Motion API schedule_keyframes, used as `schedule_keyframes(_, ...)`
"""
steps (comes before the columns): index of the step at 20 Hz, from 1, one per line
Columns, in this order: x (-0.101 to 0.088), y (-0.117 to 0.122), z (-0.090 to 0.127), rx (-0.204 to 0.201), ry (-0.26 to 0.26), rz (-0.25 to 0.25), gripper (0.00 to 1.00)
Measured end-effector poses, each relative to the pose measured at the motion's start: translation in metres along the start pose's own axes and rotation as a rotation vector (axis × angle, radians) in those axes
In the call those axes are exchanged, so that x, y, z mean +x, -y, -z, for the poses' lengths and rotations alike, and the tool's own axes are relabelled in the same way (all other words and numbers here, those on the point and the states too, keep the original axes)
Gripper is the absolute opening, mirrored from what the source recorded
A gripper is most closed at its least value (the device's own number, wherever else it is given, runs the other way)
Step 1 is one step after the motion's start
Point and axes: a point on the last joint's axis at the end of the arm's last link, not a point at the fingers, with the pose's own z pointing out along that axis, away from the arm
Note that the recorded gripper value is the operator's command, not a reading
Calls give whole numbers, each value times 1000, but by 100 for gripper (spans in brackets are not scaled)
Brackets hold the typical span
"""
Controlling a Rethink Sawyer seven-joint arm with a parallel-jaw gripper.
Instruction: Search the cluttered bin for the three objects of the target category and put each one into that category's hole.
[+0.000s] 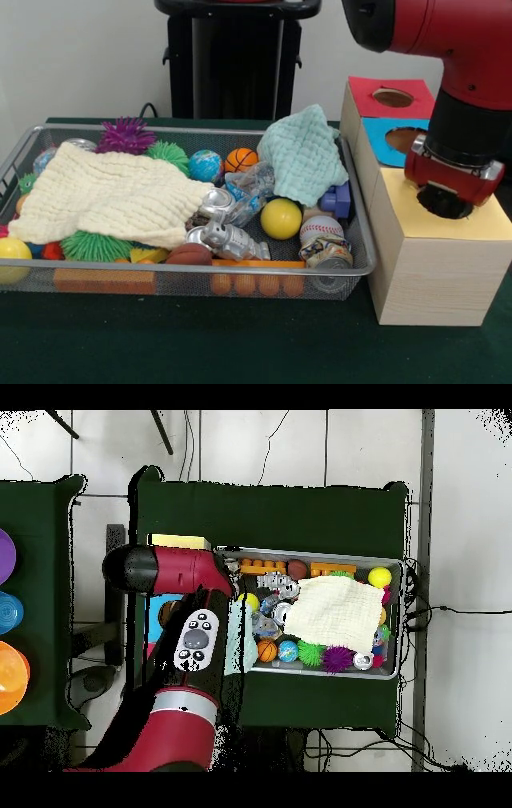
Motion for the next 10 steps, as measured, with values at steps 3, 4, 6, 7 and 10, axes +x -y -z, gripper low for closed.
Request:
schedule_keyframes(3, 3, -1, 4, 10, 15, 13, 0)
schedule_keyframes(4, 5, -3, 11, 15, 29, 23, 0)
schedule_keyframes(6, 6, -7, 23, 16, 41, 32, 0)
schedule_keyframes(7, 7, -8, 30, 17, 43, 35, 0)
schedule_keyframes(10, 9, -13, 51, 17, 46, 42, 0)
